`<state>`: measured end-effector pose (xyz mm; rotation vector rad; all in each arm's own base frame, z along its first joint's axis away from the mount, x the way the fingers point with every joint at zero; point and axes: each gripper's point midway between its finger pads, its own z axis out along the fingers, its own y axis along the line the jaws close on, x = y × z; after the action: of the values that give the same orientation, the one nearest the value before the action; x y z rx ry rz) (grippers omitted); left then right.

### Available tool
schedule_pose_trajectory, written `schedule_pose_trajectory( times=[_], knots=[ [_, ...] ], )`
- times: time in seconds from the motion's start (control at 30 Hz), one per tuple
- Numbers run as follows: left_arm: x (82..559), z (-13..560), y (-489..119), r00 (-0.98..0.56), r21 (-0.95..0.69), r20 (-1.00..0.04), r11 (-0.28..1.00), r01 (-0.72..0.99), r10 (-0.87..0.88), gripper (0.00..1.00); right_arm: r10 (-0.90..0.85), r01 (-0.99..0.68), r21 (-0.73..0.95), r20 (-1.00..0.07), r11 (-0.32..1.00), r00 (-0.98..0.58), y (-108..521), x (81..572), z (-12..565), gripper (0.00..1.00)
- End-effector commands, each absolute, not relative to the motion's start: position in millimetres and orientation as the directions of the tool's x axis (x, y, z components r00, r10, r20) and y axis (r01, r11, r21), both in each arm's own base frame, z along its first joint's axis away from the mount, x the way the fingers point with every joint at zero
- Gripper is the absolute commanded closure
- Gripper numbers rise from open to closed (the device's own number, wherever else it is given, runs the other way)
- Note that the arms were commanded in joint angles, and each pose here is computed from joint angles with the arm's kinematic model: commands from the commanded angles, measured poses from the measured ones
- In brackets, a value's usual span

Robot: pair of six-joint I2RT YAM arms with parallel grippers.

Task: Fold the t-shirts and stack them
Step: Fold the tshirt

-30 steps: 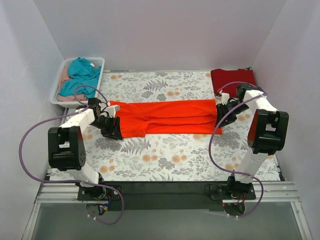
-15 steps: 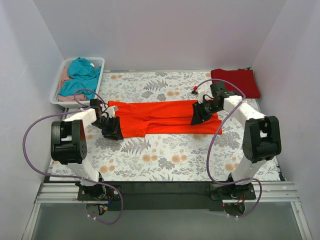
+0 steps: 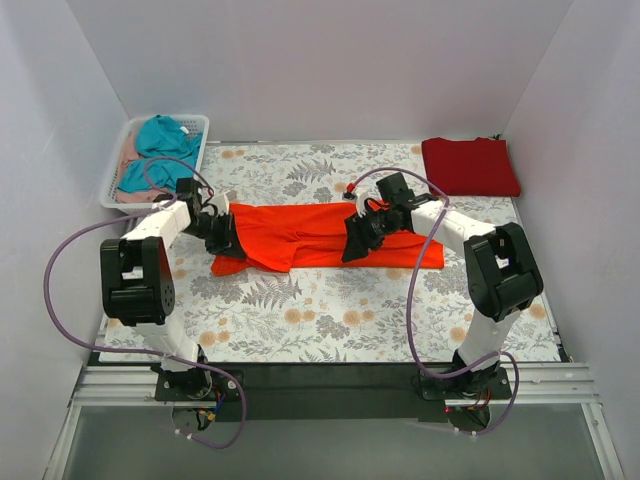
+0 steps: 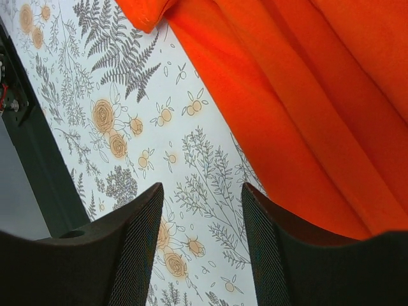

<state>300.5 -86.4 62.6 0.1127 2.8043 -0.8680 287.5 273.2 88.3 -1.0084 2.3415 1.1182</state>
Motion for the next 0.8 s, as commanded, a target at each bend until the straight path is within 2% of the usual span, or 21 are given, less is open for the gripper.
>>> schedule_pose_trajectory(
  times=[0.0, 0.27, 0.4, 0.53, 0.77],
  knots=[
    [318, 101, -100, -0.961, -0.612, -0.275, 0.770, 0.181, 0.007, 1.00, -0.419, -0.751, 0.525, -0.624, 0.400, -0.660, 280, 295, 105, 0.40],
    [379, 115, -104, -0.938, -0.631, -0.346, 0.745, 0.216, -0.021, 1.00, -0.455, -0.753, 0.506, -0.600, 0.421, -0.658, 269, 290, 103, 0.40],
    [405, 107, -107, -0.941, -0.655, -0.337, 0.727, 0.206, -0.037, 1.00, -0.472, -0.745, 0.504, -0.577, 0.437, -0.666, 258, 283, 101, 0.40],
    [433, 113, -109, -0.925, -0.663, -0.375, 0.714, 0.226, -0.055, 1.00, -0.474, -0.735, 0.489, -0.564, 0.469, -0.677, 240, 280, 97, 0.40],
    [455, 116, -121, -0.923, -0.693, -0.380, 0.680, 0.238, -0.065, 1.00, -0.483, -0.724, 0.479, -0.541, 0.497, -0.689, 222, 273, 91, 0.40]
  ],
)
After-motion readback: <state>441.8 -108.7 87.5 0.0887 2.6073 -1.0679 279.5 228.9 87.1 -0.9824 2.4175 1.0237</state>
